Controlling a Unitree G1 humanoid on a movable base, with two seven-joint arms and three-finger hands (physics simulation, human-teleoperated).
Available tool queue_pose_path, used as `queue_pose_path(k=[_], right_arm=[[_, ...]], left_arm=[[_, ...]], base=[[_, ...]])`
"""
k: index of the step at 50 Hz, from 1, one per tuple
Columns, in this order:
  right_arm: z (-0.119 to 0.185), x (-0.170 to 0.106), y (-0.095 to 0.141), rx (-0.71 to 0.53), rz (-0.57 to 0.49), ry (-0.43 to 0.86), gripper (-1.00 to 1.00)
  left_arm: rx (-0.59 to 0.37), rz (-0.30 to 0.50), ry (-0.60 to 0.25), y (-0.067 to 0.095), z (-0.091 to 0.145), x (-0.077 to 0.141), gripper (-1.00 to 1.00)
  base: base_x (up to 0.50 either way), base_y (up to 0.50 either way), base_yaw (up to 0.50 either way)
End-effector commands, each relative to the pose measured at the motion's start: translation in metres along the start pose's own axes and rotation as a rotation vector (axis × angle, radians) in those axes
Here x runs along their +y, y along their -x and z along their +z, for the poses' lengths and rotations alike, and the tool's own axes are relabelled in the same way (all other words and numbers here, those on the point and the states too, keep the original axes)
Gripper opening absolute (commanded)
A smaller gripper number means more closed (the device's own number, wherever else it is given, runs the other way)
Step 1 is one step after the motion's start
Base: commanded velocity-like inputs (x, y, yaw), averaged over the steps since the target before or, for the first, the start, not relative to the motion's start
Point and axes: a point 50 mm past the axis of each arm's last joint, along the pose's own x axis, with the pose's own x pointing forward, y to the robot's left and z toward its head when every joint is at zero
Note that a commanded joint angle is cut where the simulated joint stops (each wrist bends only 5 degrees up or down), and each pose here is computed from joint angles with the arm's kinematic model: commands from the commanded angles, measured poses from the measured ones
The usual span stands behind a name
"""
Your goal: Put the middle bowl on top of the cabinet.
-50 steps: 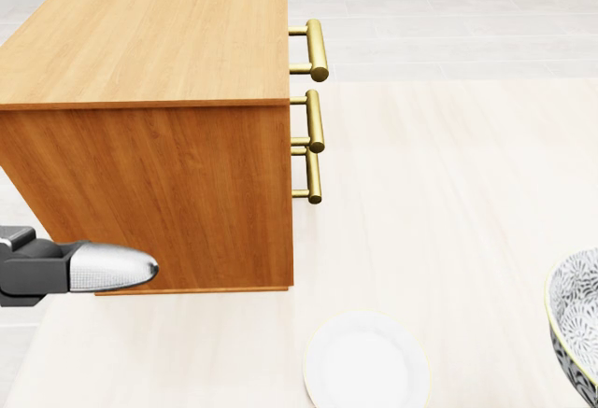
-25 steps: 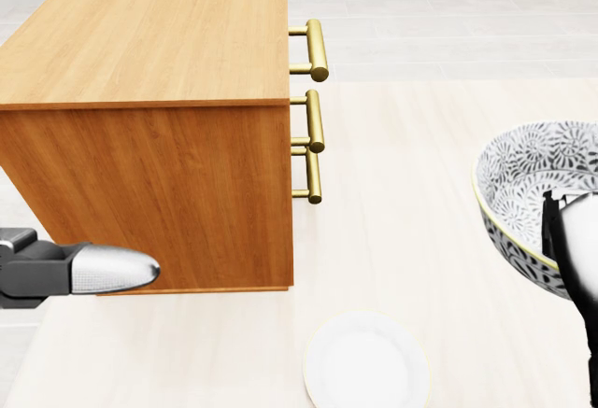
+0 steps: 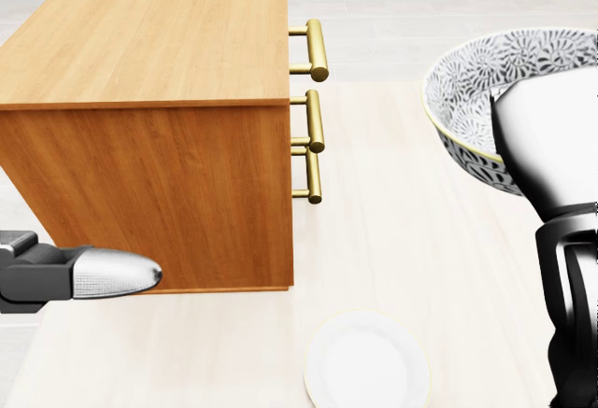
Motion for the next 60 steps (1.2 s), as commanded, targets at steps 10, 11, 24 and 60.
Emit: queue_pose_path(k=[10, 11, 24, 60], right_arm=[[0.011, -0.008, -0.033, -0.046, -0.02, 0.024, -1.0], [0.013, -0.007, -0.035, -0.049, -0.02, 0.029, -1.0], [0.018, -0.019, -0.051, -0.069, -0.044, 0.03, -1.0], [0.079, -0.067, -0.114, -0.258, -0.188, -0.162, -1.0]], left_arm=[[-0.02, 0.012, 0.003, -0.005, 0.001, 0.001, 1.0], [-0.022, 0.013, 0.003, -0.005, 0.002, 0.001, 1.0], [-0.012, 0.031, 0.002, -0.006, -0.002, 0.003, 1.0], [-0.016, 0.022, -0.002, -0.005, 0.0, 0.002, 1.0]], base=[[0.0, 0.0, 0.0], [0.0, 0.0, 0.0], [0.0, 0.0, 0.0], [0.0, 0.0, 0.0]])
